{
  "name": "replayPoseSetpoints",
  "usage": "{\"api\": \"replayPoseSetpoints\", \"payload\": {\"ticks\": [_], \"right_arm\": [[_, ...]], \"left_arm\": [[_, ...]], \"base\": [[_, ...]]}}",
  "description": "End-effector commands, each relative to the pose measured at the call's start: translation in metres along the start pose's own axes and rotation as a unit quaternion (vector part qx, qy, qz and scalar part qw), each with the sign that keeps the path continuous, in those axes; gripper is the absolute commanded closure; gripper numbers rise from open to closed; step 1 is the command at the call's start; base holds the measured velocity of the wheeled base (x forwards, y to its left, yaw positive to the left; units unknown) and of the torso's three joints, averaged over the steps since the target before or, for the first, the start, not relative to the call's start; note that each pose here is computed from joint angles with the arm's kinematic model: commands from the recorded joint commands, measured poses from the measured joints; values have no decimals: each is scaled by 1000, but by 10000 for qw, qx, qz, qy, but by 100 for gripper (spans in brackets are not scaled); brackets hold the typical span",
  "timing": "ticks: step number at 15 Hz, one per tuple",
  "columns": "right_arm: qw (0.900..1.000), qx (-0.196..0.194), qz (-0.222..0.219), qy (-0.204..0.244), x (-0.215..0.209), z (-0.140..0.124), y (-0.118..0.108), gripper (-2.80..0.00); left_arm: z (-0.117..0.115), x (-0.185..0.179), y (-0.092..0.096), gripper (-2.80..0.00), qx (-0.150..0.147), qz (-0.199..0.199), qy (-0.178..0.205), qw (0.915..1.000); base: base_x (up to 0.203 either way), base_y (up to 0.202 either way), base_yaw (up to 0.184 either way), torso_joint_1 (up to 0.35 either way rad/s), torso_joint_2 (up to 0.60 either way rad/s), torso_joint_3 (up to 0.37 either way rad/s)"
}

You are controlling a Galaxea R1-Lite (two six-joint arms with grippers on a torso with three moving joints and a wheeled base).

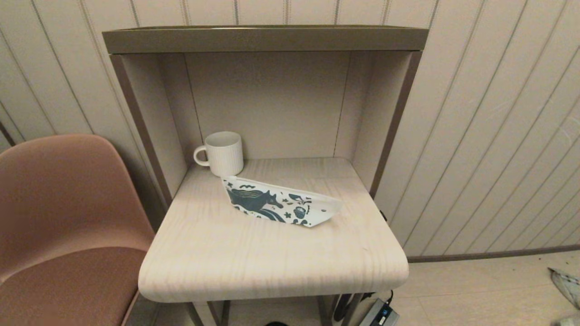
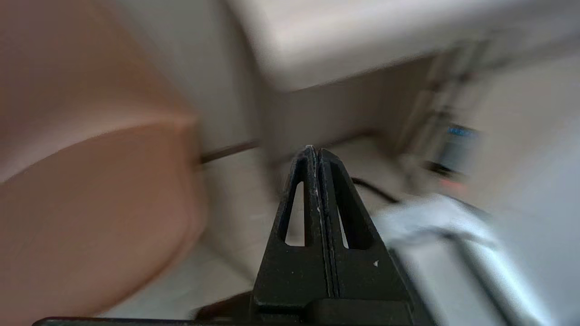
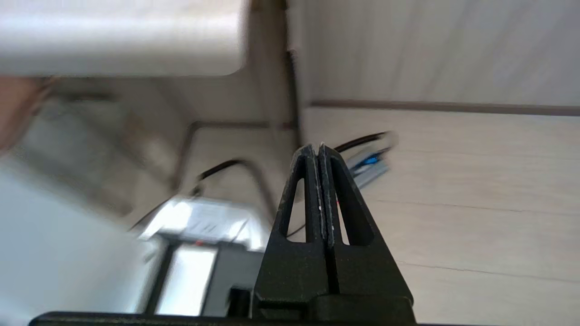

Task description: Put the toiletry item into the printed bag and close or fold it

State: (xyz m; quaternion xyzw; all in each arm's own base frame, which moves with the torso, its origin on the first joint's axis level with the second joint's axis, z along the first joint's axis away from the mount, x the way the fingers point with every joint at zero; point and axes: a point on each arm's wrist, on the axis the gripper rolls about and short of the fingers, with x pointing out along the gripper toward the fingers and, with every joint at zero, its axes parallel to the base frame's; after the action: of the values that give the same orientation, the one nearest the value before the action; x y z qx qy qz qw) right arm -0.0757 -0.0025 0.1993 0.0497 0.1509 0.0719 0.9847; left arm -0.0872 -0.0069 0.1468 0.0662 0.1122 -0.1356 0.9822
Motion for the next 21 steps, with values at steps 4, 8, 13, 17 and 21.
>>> {"api": "replayPoseSetpoints", "payload": {"ticks": [4,8,13,17,21], "right_arm": [[9948,-530,-697,-529,-4,-47,1,0],[9846,-560,-1135,-1207,34,-62,-9,0],[9710,-825,-904,-2053,82,-90,-18,0],[9853,-430,-675,-1511,86,-101,-19,0],[9852,-333,-725,-1515,86,-101,-19,0]], "left_arm": [[-43,44,10,0,-239,974,30,9950],[-42,69,17,0,275,1389,-1446,9793],[-39,70,19,0,418,1618,-1884,9678],[-45,73,17,0,231,1309,-1604,9781],[-45,73,18,0,-156,1348,-1636,9771]], "base": [[0,0,0,0,0,0],[0,0,0,0,0,0],[0,0,0,0,0,0],[0,0,0,0,0,0],[0,0,0,0,0,0]]}}
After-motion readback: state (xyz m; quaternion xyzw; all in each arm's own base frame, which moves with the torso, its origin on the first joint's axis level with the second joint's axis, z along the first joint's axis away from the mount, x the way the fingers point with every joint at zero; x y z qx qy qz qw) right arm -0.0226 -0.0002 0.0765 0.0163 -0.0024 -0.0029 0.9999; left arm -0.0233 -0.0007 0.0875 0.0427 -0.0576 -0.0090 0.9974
